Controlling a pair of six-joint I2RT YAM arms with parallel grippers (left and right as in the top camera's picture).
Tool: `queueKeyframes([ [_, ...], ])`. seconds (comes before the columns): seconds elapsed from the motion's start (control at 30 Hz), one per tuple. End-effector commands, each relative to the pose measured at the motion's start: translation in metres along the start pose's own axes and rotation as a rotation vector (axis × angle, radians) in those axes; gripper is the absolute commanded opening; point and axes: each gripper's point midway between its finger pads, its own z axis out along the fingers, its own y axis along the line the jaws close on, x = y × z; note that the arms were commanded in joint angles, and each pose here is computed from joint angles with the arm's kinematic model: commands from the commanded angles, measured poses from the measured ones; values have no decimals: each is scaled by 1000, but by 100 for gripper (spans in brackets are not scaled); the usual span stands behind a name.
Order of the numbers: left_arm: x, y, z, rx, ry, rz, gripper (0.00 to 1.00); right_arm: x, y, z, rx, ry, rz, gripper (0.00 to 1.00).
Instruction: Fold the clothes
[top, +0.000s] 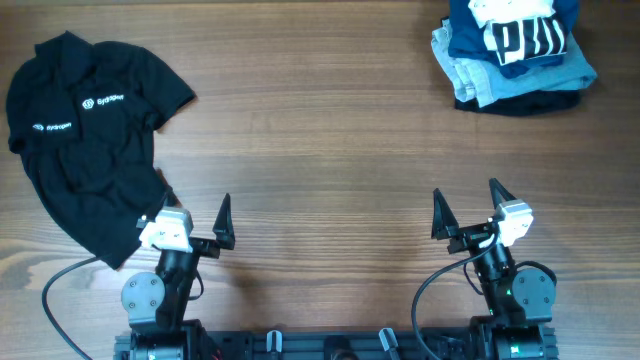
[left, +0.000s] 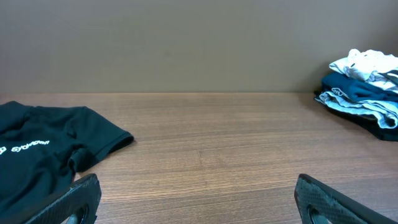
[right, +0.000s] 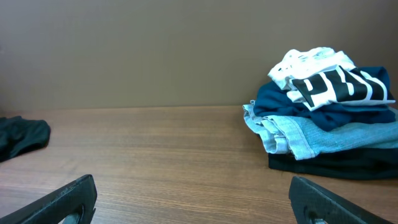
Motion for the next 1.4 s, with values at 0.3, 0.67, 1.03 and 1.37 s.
queueKeyframes([
  [0.3,-3,0,0,5,-15,-6,100,-3,-1,0,9,-16,15,100],
  [0.67,-39,-16,-6,83,-95,21,100,-60,16,-8,-75,-190,49,100],
  [1.03,-92,-12,13,52,97,-47,100,-136,38,1,-153,-182,-33,100],
  [1.37,-113,1,67,20,480,-179,100,-132,47,76,-246,175,58,100],
])
